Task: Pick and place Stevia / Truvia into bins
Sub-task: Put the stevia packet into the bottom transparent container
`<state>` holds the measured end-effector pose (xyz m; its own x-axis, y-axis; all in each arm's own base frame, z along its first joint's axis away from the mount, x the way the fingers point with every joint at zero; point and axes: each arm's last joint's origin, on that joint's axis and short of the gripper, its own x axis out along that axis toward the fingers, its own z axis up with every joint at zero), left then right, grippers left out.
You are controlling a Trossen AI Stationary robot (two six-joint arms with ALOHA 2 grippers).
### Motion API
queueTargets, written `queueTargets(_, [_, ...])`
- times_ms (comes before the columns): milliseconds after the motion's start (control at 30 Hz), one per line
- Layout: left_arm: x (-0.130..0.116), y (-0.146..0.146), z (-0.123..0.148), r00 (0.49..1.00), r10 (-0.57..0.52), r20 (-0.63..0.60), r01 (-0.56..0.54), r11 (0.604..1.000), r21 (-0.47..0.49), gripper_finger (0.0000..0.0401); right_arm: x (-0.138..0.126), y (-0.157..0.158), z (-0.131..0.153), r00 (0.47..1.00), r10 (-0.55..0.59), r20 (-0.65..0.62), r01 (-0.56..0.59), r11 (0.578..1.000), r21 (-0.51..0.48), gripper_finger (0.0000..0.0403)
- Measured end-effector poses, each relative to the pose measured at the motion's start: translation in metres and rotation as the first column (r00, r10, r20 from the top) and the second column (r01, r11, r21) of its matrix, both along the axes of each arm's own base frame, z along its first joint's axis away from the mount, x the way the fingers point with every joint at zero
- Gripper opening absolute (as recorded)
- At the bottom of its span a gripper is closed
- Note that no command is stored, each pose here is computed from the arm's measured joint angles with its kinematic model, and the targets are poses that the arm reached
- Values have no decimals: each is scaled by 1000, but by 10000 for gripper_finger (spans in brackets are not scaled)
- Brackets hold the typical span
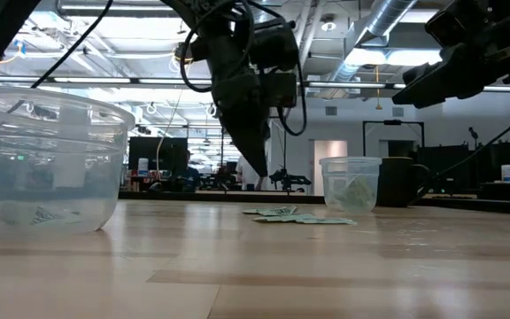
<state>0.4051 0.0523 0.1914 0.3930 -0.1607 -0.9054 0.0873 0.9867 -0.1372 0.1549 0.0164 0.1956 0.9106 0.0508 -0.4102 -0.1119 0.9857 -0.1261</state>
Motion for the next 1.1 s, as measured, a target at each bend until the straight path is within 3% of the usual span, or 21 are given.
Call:
queueTargets(200, [6,-17,-13,999,36,-31,-34,997,75,143,0,0,0,1000,0,0,0,1000,0,93])
queueTargets(500, [8,-14,-16,995,90,-31,-85,988,131,143,0,0,-1,1000,-1,-7,1,1000,3,93])
queueTargets(1100, [10,0,-41,990,103,-98,-99,994,43,143,-1,0,-2,1000,-3,-22,3,1000,7,93])
